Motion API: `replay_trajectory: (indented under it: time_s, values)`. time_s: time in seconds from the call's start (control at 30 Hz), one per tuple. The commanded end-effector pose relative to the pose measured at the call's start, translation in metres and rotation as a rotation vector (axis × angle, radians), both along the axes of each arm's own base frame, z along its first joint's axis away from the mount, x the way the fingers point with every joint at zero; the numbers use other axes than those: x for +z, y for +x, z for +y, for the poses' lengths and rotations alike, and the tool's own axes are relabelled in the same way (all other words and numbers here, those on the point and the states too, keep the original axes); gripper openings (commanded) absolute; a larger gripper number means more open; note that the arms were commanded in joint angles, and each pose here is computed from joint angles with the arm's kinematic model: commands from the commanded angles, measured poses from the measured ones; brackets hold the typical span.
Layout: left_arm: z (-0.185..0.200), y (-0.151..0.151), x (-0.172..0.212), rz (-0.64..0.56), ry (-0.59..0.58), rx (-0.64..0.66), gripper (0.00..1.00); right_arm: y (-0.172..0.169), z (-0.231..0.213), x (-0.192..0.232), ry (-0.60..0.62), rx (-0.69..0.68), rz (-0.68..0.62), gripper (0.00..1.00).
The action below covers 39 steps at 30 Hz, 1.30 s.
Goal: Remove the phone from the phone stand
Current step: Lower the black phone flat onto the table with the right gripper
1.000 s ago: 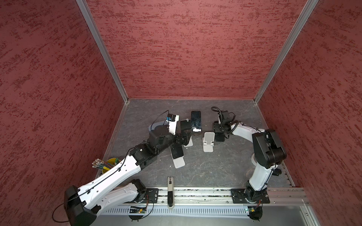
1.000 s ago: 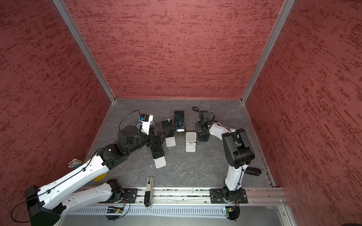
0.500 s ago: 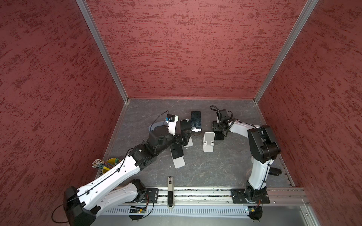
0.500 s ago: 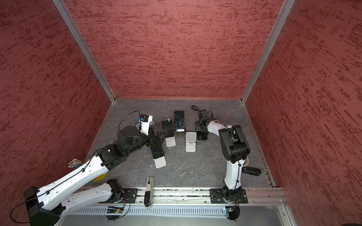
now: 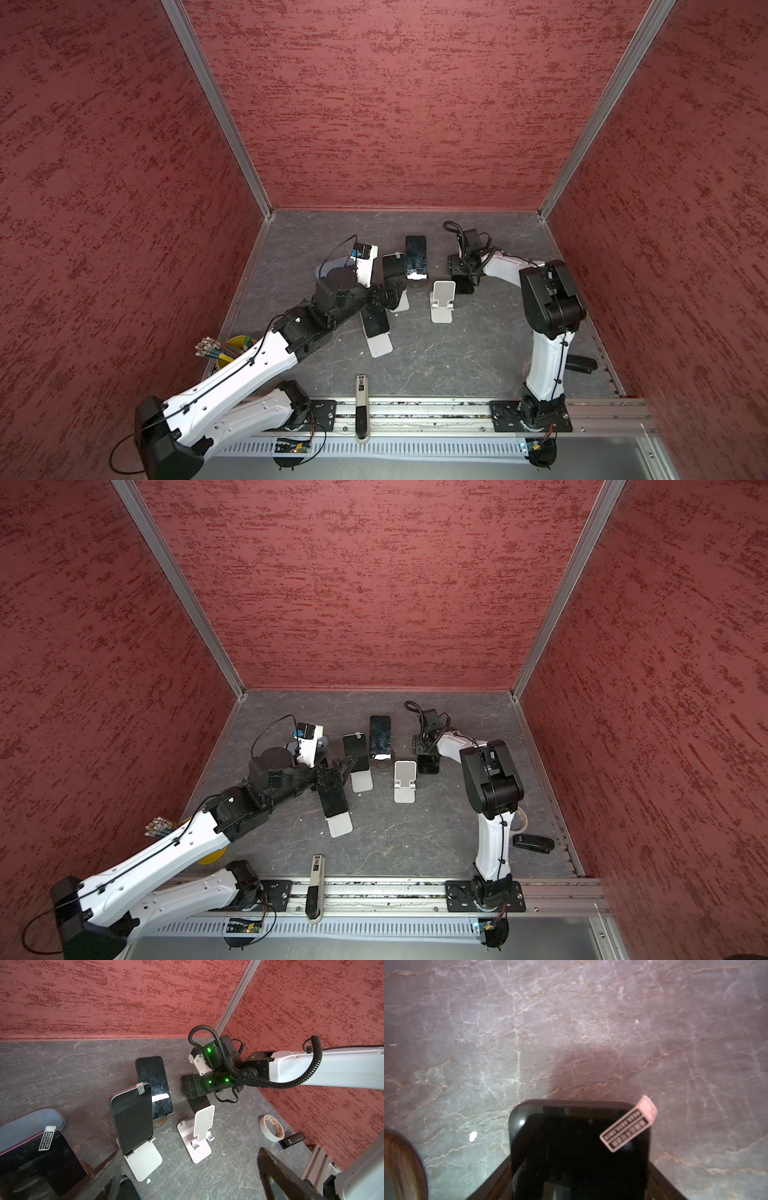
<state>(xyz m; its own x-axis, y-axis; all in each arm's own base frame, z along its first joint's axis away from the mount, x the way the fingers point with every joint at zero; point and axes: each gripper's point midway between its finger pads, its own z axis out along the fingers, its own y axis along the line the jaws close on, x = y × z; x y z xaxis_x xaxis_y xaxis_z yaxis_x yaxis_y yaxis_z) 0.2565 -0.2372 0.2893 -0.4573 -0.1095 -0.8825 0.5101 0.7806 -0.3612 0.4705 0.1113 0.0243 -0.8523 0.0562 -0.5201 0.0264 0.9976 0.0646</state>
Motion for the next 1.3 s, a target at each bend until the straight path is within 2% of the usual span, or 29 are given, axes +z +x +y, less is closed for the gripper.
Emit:
replay_trajectory:
  time_s: [0.0, 1.03, 1.27]
  values:
    - [0.005, -0.003, 0.0, -0.002, -0.007, 0.014, 1.0, 0.004, -0.009, -0.008, -0.034, -0.018, 0.015, 0.6]
    - [0.013, -0.005, 0.003, -0.03, -0.012, 0.033, 1.0, 0.003, -0.015, -0.026, -0.063, -0.049, 0.067, 0.71]
    - [0.013, -0.005, 0.001, -0.036, -0.004, 0.032, 1.0, 0.003, -0.015, -0.029, -0.068, -0.053, 0.074, 0.76]
